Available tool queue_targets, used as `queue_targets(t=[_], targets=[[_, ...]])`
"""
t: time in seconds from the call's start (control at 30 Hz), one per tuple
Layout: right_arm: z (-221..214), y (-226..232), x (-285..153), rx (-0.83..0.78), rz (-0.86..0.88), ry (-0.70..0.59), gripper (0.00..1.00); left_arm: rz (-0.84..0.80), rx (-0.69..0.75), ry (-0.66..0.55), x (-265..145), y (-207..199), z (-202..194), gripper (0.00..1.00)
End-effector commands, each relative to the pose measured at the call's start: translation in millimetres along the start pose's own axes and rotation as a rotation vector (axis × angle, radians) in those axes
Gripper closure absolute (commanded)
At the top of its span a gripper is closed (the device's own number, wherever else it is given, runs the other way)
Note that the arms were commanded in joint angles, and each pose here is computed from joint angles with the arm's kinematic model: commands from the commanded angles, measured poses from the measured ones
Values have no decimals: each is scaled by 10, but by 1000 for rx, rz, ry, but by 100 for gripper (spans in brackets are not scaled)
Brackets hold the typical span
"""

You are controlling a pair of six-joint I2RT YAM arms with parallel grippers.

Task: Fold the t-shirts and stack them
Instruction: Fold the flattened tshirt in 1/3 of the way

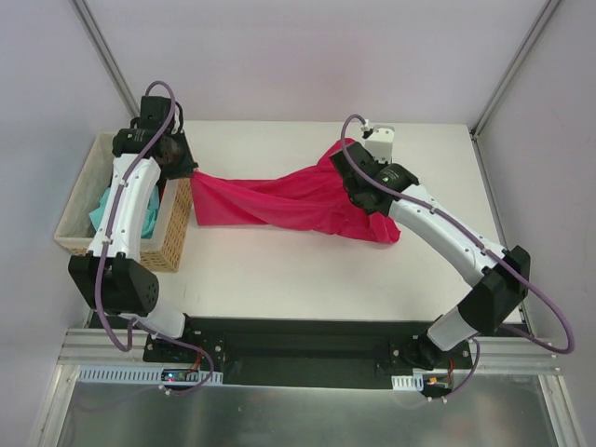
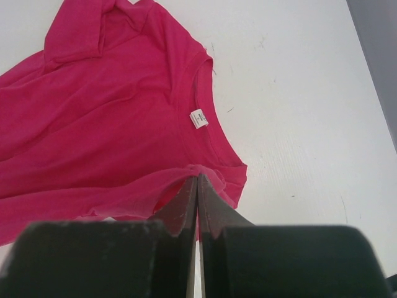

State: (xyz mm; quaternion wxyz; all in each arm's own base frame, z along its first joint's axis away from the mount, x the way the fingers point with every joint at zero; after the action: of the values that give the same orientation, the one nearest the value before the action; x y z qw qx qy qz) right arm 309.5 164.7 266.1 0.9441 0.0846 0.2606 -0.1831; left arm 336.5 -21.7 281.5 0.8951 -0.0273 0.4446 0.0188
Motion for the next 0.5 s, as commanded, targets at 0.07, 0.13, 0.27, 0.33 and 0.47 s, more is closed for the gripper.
queue_targets(t=[0.07,0.13,0.27,0.33,0.47], targets=[[77,44,226,21,-7,27,99,60,13,24,184,58,97,100],[54,27,337,17,-25,45,99,70,13,49,291,65,92,100],[62,52,535,4,-44,67,99,79,14,80,471,64,123,100],[109,63,630,10,-52,73,99,78,16,93,555,57,153,100],[106,128,863,-7,-63,99,99,84,17,111,705,52,215,100]])
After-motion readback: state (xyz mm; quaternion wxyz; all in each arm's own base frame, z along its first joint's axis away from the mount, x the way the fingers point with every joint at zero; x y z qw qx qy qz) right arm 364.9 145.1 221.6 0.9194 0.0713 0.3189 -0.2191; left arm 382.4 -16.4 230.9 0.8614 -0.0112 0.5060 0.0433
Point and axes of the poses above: each gripper's point midway between its finger pads, its own x axis out along the fingers, its own y axis along the line the jaws close on, z = x × y, the point moved 4 cm from there along -x, back along the fingers, and after that the axes turned 15 degrees about x, right-handed, at the moved point
